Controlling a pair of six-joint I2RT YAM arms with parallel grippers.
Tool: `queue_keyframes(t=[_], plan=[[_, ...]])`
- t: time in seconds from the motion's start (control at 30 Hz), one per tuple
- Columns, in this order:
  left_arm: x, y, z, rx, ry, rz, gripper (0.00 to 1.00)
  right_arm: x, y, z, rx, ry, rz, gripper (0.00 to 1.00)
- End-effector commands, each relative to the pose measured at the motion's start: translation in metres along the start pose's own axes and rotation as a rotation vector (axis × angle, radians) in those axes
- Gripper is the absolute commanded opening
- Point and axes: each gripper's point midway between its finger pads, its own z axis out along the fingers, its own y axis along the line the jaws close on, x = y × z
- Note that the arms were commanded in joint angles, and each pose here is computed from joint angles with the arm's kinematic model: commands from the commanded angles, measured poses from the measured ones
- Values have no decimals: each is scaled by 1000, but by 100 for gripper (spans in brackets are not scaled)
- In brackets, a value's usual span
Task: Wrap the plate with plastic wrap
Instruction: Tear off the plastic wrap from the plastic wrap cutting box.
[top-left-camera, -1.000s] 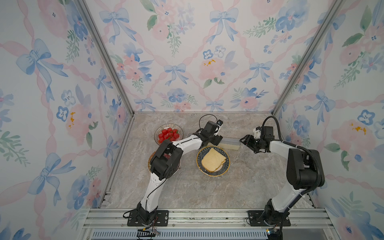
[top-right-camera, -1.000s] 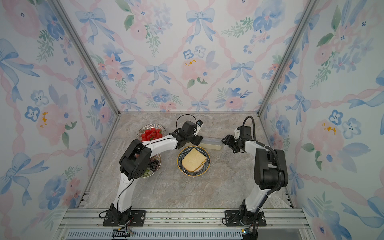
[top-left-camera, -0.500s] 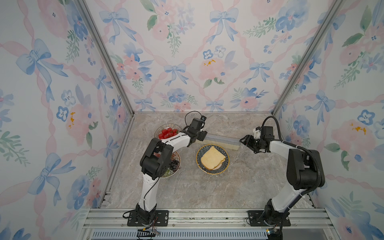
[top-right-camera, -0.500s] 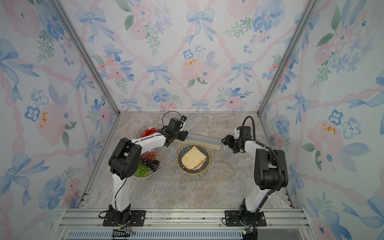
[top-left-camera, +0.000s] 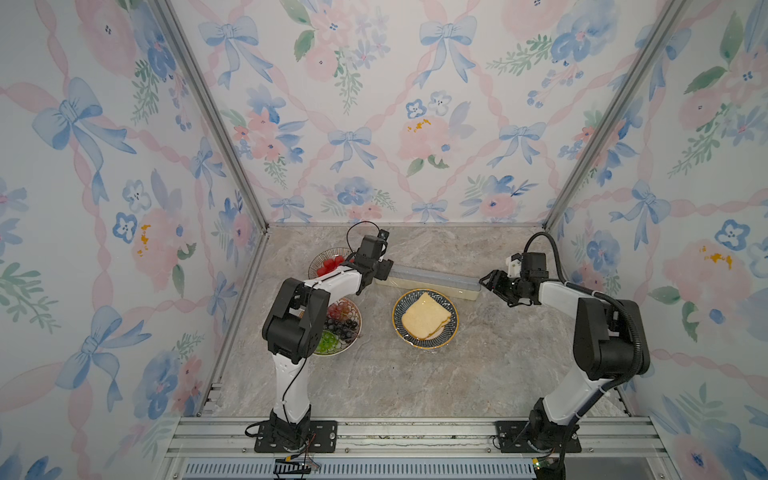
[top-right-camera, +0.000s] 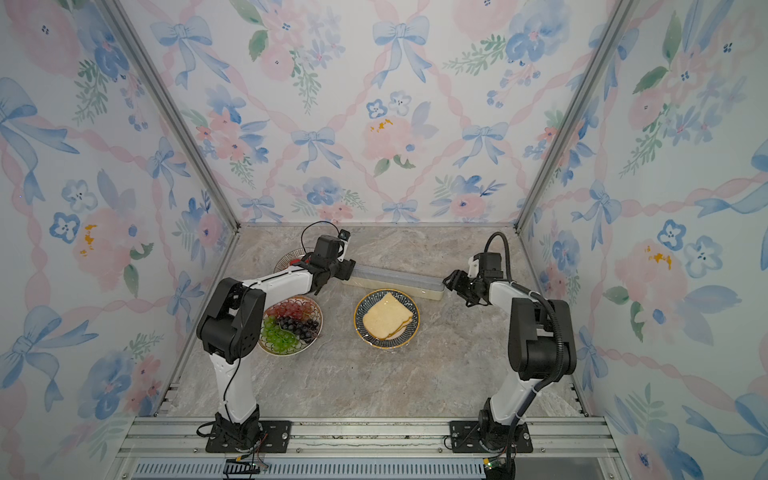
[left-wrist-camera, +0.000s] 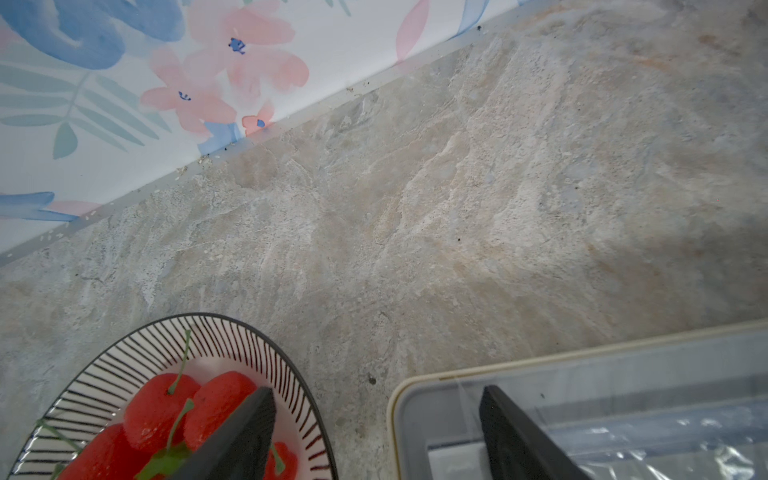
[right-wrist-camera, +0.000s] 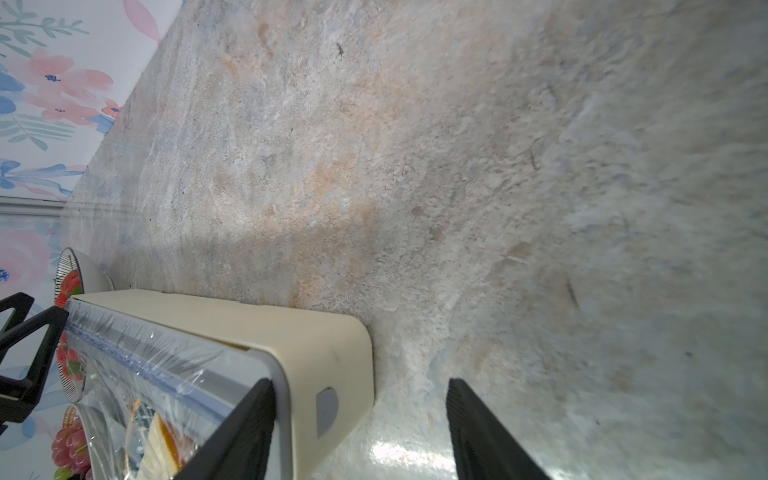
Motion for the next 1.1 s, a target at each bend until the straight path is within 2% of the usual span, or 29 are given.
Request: queue_keyframes(t=[0.0, 0.1, 0.23, 0.37, 0.47, 0.6, 0.77, 0.9, 1.07], plan=[[7, 23, -7, -46, 29, -2, 81, 36, -48, -1, 203, 118, 47, 66], [-17, 20, -15, 17, -27, -43, 85, 19, -34, -4, 159, 74, 29, 68], [-54, 28, -38, 74, -121, -133, 92, -23, -1, -26, 75, -32, -11, 78], [-57, 33, -68, 136, -153, -256, 98, -47, 20, -65, 29, -133, -40, 90], [-30, 11, -84, 262, -107, -355, 98, -28, 29, -83, -18, -141, -37, 100], [7, -23, -88, 427, -34, -464, 98, 20, 44, -81, -130, -99, 17, 97], [20, -50, -80, 574, -18, -572, 97, 58, 63, -60, -229, -40, 98, 97], [25, -64, -64, 640, 6, -616, 97, 60, 77, -37, -310, -23, 160, 97], [14, -74, -50, 702, -5, -632, 96, 39, 86, -14, -347, -27, 161, 97]])
